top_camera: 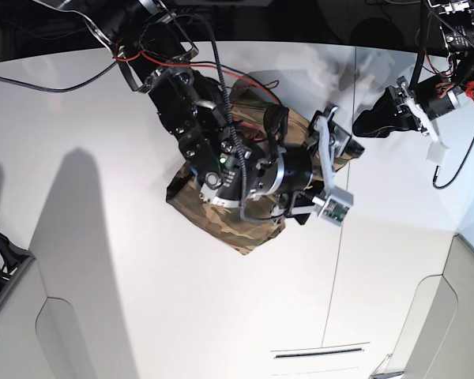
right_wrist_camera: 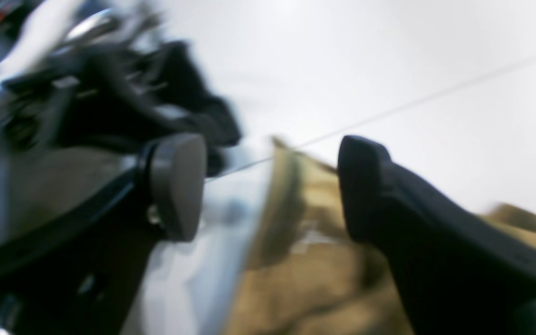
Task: Fold the T-shirt properly
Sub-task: 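Lower the folded bundle flat onto the table with both grippers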
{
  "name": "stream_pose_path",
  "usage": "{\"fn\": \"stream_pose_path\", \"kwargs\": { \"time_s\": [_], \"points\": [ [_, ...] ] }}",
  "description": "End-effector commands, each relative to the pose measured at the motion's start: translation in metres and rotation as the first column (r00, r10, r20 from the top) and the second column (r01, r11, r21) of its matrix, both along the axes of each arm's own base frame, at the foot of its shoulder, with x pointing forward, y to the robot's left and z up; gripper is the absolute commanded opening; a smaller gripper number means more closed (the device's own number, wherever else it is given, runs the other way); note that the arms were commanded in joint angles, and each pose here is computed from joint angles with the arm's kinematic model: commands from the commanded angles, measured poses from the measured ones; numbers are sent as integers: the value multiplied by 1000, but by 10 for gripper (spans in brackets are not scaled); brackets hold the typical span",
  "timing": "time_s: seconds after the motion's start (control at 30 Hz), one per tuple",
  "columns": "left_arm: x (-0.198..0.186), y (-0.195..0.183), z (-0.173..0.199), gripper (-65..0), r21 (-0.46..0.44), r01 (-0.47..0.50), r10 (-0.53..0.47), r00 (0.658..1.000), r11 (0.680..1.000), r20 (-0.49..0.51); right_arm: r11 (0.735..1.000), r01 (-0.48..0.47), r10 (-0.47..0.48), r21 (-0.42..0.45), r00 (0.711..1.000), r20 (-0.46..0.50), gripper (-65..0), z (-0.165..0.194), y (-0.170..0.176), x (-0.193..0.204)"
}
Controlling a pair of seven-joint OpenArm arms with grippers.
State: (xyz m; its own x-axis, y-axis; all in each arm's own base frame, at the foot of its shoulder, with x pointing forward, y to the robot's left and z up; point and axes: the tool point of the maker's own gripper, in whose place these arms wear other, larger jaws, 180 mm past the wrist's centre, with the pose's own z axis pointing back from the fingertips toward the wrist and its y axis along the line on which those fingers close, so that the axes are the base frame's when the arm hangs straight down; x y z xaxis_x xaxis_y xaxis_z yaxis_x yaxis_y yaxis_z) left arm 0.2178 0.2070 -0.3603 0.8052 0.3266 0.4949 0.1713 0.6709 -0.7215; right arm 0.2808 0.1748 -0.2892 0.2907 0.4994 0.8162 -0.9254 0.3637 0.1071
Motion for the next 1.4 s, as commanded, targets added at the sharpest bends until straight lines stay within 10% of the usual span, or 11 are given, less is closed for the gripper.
{"fn": "stream_pose_path", "kwargs": {
  "time_s": [0.0,0.13,0.57,1.03,1.37],
  "points": [
    [9,1,18,-386,3,11,-11,998,1000,68,997,43,-46,63,997,57,-316,27,0,21],
    [13,-9,41,-524,55,66,-73,987,996,142,972,216,-223,92,972,74,-650,42,-43,71],
    [21,-55,115,-524,184,173,-233,893,968,386,767,548,-585,335,811,11,-650,87,-158,152],
    [4,-176,64,-524,151,366,-396,854,918,337,692,598,-593,405,790,-155,-650,27,-146,171],
    [-11,-195,-1,-524,116,404,-419,891,907,175,745,627,-545,228,769,-333,-650,-69,-144,148]
  ]
}}
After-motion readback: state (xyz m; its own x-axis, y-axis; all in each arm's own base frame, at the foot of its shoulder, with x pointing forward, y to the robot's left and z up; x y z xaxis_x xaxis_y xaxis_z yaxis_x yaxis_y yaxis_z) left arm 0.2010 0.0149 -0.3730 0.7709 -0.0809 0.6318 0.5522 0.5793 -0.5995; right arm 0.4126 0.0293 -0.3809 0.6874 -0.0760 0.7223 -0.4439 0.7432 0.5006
